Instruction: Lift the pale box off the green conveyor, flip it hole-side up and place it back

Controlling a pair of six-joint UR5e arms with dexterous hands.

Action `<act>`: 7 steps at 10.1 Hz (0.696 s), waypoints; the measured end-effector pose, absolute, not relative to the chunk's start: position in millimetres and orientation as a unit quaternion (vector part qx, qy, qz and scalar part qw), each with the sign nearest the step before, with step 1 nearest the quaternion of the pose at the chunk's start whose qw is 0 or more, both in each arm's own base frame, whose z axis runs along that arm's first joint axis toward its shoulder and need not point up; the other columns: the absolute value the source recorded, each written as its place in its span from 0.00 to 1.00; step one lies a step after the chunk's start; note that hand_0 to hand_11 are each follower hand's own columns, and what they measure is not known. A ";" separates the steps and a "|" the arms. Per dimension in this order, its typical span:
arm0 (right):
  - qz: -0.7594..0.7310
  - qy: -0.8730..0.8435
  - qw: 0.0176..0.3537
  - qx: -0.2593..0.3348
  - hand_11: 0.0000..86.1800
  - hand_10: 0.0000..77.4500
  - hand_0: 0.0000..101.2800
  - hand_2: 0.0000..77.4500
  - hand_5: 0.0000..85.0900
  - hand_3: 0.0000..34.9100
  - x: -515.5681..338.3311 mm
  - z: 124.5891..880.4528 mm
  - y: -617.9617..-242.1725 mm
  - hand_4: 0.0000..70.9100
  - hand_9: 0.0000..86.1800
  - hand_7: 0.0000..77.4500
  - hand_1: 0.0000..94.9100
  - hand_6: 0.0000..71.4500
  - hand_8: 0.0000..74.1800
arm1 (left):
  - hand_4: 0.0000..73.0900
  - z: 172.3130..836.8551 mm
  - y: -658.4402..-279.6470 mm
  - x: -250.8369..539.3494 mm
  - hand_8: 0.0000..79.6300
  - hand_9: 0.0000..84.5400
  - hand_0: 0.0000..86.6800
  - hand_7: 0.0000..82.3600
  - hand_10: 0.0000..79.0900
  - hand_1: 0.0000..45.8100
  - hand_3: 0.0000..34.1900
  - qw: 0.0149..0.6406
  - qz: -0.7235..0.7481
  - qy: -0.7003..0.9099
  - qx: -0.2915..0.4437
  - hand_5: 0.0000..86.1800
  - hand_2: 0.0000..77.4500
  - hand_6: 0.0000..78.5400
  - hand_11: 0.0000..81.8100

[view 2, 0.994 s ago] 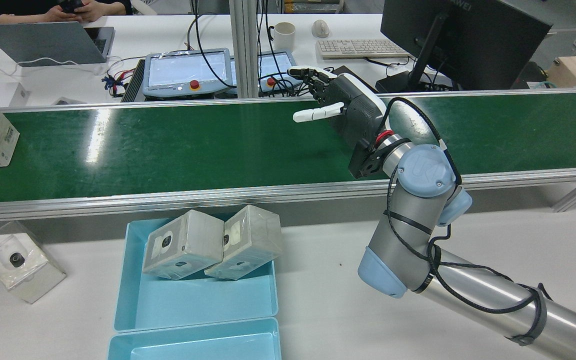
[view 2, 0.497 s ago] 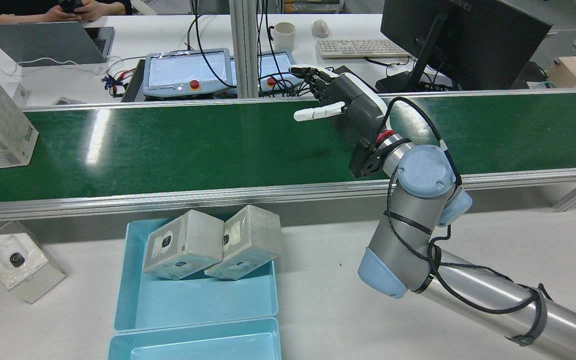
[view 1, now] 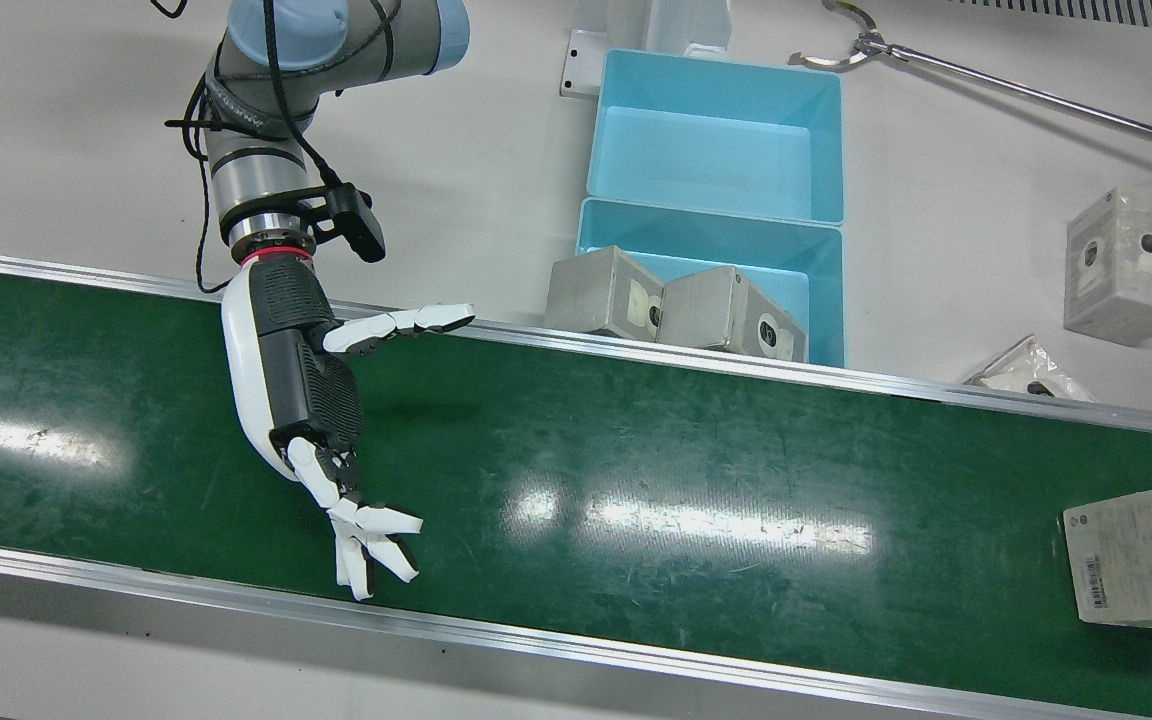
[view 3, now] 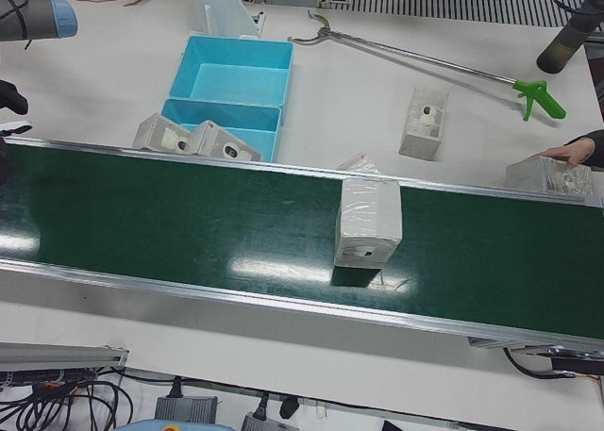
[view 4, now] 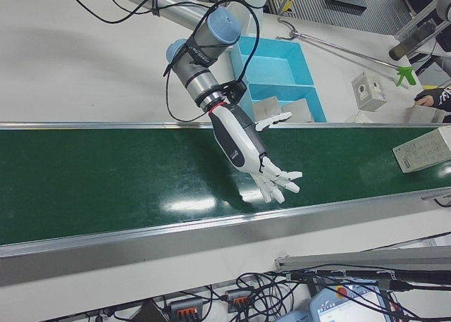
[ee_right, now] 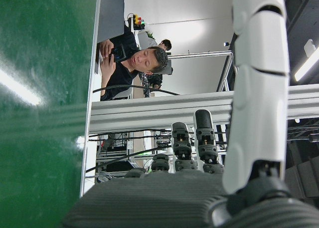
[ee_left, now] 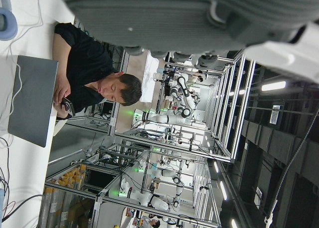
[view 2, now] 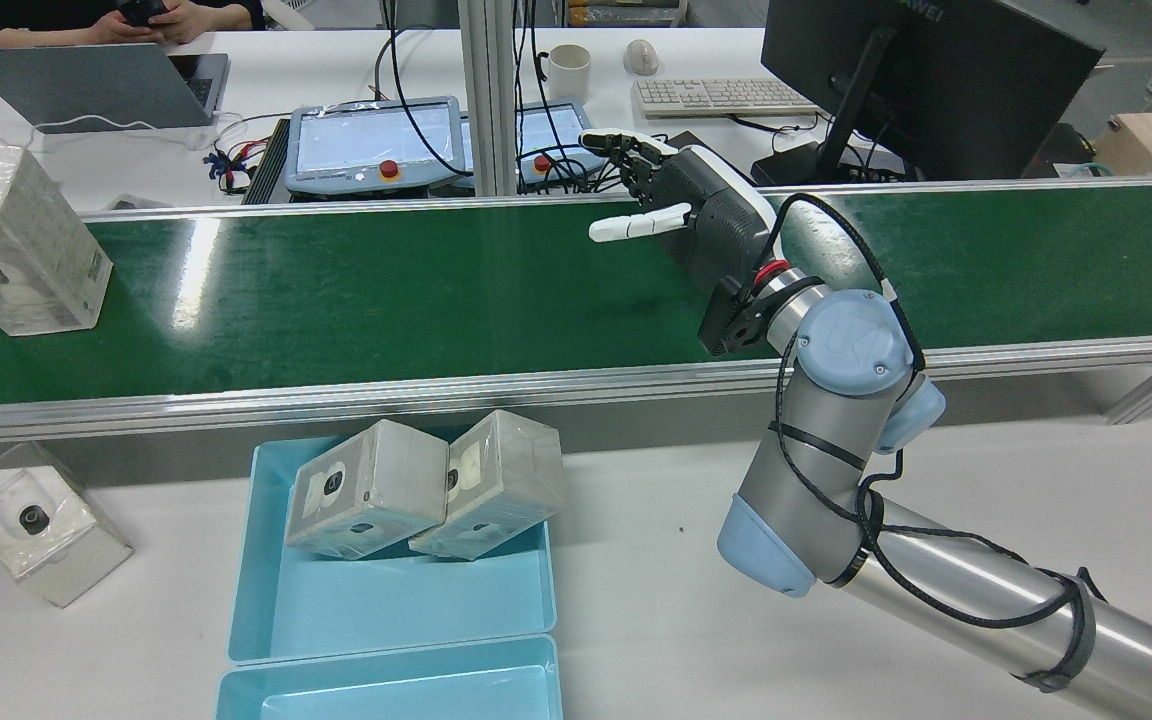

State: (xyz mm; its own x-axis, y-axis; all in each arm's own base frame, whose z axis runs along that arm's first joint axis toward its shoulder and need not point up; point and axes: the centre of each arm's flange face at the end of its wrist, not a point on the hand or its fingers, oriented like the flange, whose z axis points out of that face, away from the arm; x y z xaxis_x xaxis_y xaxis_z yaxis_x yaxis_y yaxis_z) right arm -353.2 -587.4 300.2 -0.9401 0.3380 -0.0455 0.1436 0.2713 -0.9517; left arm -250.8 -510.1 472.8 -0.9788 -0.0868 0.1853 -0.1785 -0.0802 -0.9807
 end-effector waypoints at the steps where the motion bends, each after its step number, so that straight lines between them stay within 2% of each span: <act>1: 0.584 -0.793 0.084 -0.151 0.01 0.00 0.47 0.13 0.30 0.00 -353.4 300.5 -587.4 0.18 0.06 0.10 0.14 0.09 0.04 | 0.00 472.7 -510.1 -250.8 0.01 0.00 0.00 0.00 0.01 0.00 0.00 0.031 0.728 -0.677 0.098 0.01 0.01 0.01 0.01; 7: 0.592 -0.787 0.089 -0.147 0.01 0.00 0.47 0.13 0.30 0.00 -357.1 310.1 -590.4 0.18 0.06 0.11 0.14 0.10 0.04 | 0.00 472.7 -510.1 -250.8 0.01 0.01 0.00 0.00 0.01 0.00 0.00 0.032 0.728 -0.677 0.098 0.01 0.01 0.01 0.01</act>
